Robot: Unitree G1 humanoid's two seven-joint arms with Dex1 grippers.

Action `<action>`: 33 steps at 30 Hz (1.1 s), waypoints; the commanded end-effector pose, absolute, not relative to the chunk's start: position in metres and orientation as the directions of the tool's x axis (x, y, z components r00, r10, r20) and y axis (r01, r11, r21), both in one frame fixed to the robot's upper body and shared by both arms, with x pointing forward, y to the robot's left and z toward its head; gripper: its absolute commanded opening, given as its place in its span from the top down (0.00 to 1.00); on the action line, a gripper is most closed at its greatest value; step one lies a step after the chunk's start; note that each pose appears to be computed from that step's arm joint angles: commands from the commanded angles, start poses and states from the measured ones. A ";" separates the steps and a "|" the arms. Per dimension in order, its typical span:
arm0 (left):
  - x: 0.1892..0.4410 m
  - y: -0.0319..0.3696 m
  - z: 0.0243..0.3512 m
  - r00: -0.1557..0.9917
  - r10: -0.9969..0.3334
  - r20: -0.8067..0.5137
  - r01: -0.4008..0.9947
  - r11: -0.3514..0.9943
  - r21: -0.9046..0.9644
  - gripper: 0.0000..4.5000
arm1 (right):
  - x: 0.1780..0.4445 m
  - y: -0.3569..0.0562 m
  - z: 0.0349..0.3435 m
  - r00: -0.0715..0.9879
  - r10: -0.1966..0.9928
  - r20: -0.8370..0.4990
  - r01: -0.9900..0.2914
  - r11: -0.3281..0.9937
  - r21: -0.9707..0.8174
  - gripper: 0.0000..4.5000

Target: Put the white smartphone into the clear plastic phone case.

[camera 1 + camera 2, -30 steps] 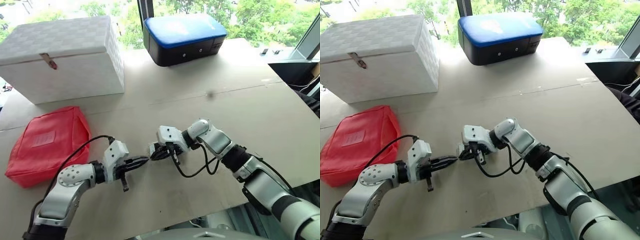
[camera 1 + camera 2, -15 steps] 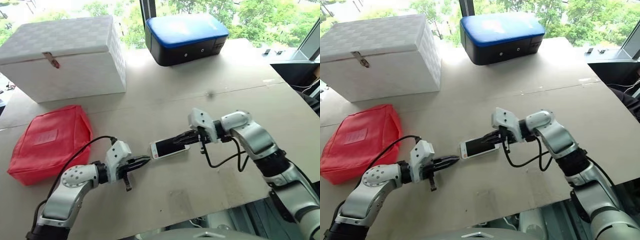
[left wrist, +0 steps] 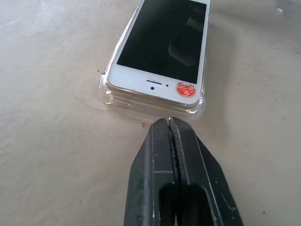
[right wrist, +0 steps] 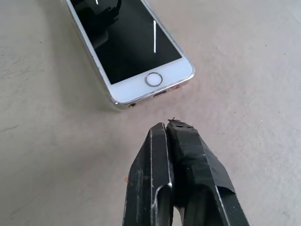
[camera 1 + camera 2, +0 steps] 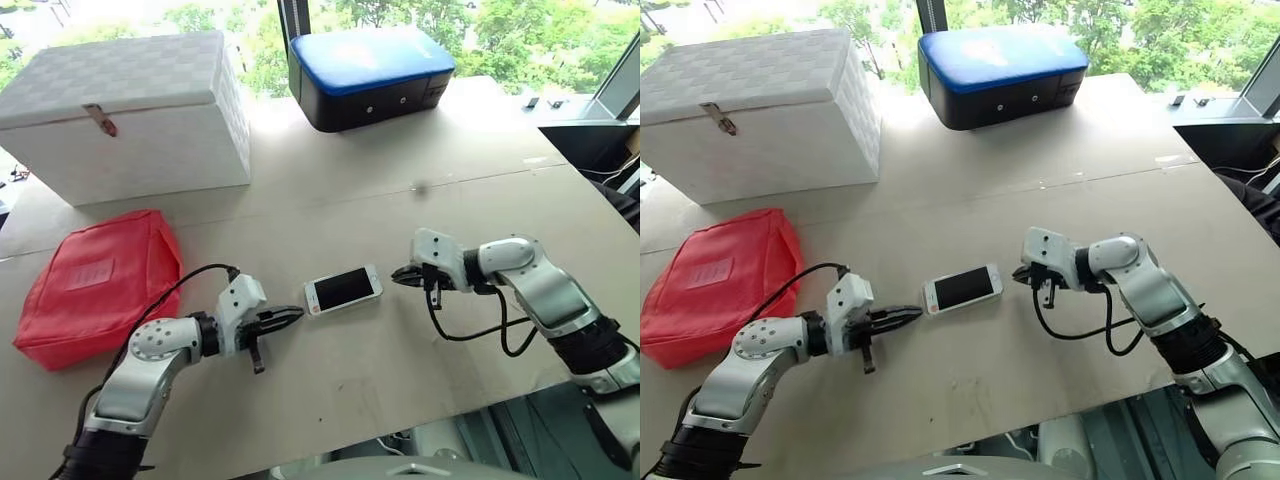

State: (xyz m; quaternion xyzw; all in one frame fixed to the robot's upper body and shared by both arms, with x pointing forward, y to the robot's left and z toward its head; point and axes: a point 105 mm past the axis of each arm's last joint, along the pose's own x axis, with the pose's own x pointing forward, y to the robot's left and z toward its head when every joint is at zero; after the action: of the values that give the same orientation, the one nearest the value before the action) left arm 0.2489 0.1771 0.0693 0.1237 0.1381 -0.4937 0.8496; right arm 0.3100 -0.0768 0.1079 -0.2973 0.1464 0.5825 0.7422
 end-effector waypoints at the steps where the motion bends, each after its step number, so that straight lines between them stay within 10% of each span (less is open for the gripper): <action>1: 0.250 0.183 0.068 0.483 -0.792 -0.374 0.869 0.487 0.093 0.99 | 0.313 -0.067 0.115 0.277 0.791 -0.546 -0.942 0.112 -0.316 1.00; 23: 0.252 0.175 0.068 0.473 -0.805 -0.358 0.877 0.470 0.103 0.99 | 0.298 -0.015 0.105 0.096 0.834 -0.544 -0.947 -0.091 -0.307 1.00; 33: 0.254 0.194 0.108 0.525 -0.828 -0.198 0.845 0.534 0.007 0.99 | 0.317 -0.086 0.119 0.334 0.779 -0.530 -0.919 0.143 -0.368 1.00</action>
State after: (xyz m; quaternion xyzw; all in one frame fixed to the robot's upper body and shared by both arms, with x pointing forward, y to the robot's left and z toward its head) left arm 0.2534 0.2014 0.0870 0.0571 0.1199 -0.4620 0.8769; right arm 0.3176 -0.0835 0.0983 -0.3301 0.1406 0.5745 0.7357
